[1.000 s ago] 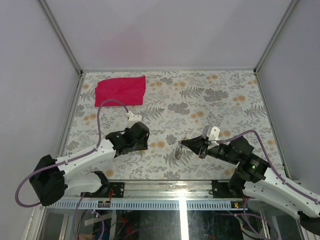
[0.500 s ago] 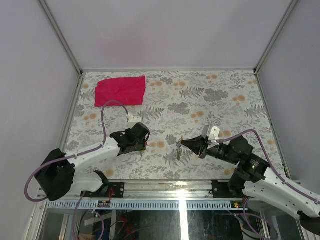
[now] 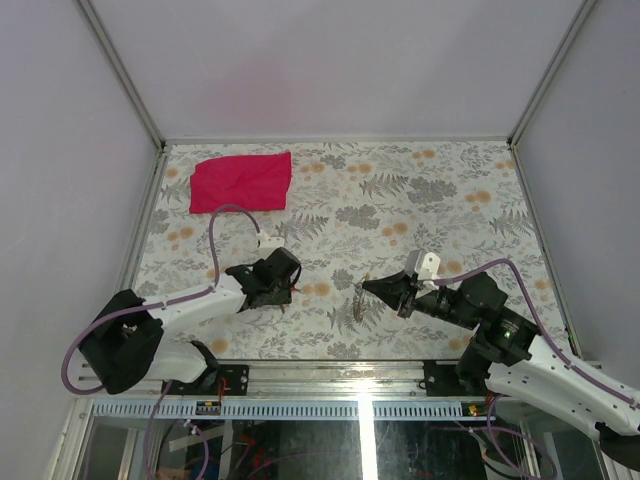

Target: Put the keys on the keyring

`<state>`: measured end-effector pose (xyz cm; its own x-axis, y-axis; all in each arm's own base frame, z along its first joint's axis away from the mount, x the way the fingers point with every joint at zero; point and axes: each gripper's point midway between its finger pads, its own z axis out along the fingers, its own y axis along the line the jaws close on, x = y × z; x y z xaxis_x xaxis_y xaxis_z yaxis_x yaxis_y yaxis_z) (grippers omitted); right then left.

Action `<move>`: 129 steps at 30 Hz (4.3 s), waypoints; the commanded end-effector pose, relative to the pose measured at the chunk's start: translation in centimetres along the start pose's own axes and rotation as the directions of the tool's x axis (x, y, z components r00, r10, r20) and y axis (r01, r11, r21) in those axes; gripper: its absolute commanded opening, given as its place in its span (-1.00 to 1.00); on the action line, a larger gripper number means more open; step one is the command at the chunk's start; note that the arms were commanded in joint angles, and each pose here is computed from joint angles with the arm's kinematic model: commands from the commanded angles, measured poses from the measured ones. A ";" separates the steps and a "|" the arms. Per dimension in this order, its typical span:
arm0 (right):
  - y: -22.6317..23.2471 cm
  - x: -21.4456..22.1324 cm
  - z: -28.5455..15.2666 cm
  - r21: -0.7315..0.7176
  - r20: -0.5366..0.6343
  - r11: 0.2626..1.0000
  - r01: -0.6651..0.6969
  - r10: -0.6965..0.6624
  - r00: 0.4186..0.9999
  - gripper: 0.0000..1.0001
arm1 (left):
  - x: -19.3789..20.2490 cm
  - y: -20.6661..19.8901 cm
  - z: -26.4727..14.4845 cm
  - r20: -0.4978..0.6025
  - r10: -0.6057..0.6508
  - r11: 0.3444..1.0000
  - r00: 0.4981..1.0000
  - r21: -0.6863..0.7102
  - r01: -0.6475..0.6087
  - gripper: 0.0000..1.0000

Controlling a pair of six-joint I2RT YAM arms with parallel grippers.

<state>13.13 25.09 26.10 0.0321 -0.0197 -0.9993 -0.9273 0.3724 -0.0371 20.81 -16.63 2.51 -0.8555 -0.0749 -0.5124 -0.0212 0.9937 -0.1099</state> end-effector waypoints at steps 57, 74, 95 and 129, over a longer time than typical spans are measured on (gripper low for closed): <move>0.3 -2.6 -1.7 -0.015 0.059 0.992 0.129 -0.128 0.990 -1.00 | -3.7 -14.6 -14.5 0.403 0.351 0.556 0.845 0.636 -0.535 -1.00; 4.0 -9.2 -2.3 -0.188 0.292 0.967 0.174 -0.114 0.949 -1.00 | -7.6 -16.8 -30.9 0.725 0.268 0.131 0.634 0.625 -0.769 -1.00; 7.1 -16.4 -2.3 -0.373 0.511 0.915 0.157 0.061 0.857 -1.00 | -7.8 -16.3 -39.7 0.821 0.067 -0.080 0.568 0.572 -0.817 -1.00; 6.7 -16.8 -0.5 -0.409 0.489 0.911 0.058 0.165 0.856 -1.00 | -7.6 -16.5 -40.4 0.818 0.052 -0.118 0.573 0.574 -0.810 -1.00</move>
<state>6.91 28.64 38.07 -0.0098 0.3831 -0.9237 -0.9985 -0.0533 -0.0115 7.37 -29.18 39.99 -0.1143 0.0144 -0.9933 0.9912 -0.0660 -0.1150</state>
